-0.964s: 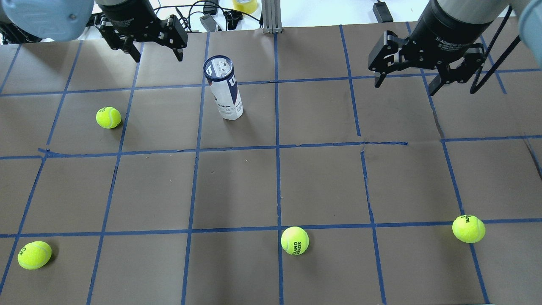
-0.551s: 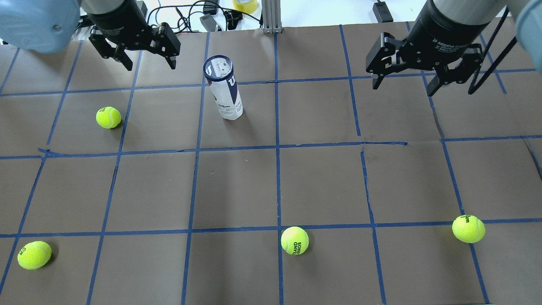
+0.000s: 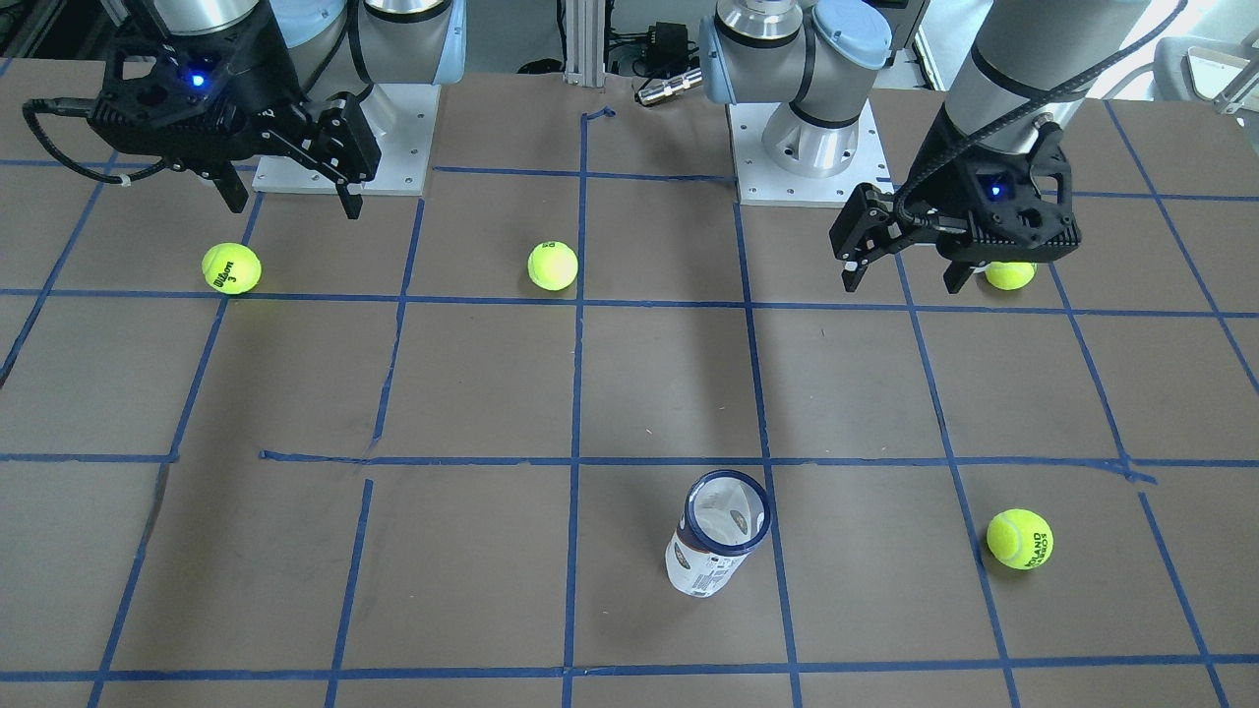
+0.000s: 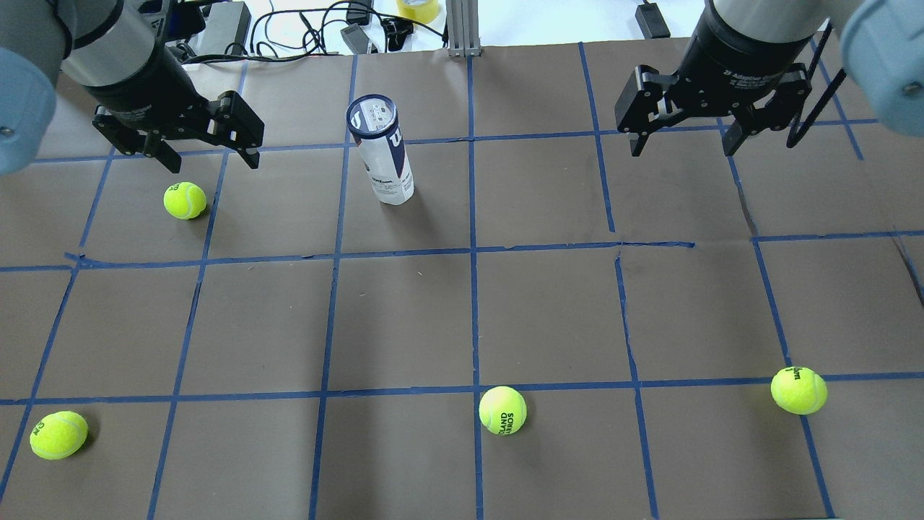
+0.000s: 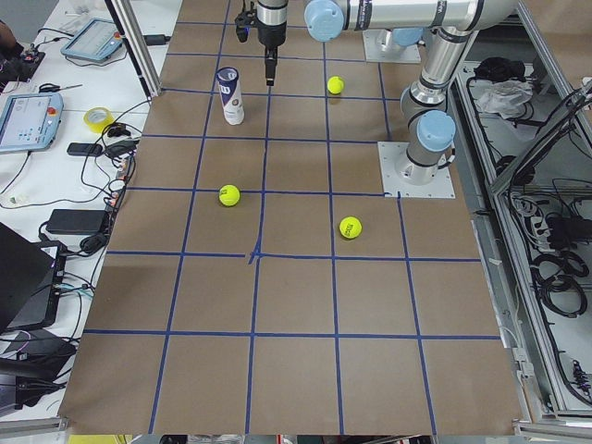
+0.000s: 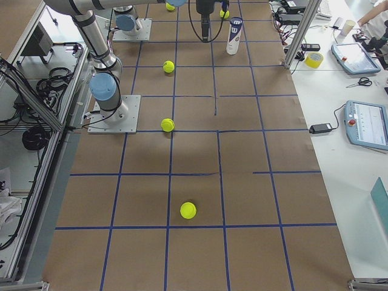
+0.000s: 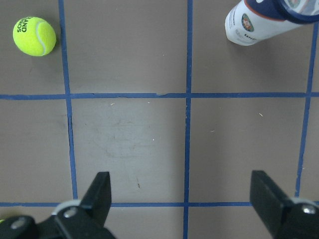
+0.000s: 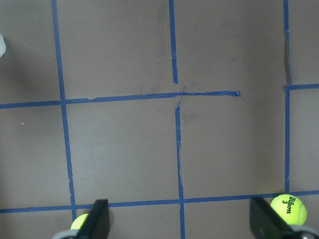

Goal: Lift up tennis ball bucket

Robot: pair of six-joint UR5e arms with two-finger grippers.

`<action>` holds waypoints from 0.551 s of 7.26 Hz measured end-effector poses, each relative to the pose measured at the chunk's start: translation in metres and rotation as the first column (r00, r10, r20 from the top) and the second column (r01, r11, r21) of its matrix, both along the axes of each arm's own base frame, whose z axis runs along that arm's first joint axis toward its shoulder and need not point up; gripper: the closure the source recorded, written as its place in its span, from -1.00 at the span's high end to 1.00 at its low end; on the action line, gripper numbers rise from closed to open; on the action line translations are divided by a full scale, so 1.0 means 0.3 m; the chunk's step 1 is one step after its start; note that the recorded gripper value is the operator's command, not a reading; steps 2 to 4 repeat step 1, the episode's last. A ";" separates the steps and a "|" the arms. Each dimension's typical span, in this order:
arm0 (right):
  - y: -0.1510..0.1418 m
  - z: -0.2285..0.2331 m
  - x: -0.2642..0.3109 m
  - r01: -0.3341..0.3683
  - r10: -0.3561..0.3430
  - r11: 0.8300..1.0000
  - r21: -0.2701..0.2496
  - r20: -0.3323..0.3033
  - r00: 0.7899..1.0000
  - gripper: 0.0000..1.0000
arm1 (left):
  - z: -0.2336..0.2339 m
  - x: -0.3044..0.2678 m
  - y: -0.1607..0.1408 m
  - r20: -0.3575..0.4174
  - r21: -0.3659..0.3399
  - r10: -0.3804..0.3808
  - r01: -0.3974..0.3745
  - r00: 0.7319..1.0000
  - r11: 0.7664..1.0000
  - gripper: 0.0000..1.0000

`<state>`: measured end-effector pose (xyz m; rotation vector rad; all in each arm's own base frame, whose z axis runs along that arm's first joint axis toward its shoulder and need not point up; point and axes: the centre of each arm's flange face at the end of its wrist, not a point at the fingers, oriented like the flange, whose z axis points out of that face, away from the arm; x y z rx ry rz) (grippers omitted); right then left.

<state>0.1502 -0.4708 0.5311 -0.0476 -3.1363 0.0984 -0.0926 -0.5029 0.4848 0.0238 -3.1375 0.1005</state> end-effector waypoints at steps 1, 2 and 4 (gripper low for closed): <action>-0.004 0.002 -0.004 -0.026 0.026 1.000 -0.003 0.000 1.000 1.00 | -0.007 -0.001 0.007 -0.001 0.004 0.000 0.000 1.000 1.000 1.00; -0.004 0.002 -0.004 -0.026 0.026 1.000 -0.003 0.000 1.000 1.00 | -0.007 -0.001 0.007 -0.001 0.004 0.000 0.000 1.000 1.000 1.00; -0.004 0.002 -0.004 -0.026 0.026 1.000 -0.003 0.000 1.000 1.00 | -0.007 -0.001 0.007 -0.001 0.004 0.000 0.000 1.000 1.000 1.00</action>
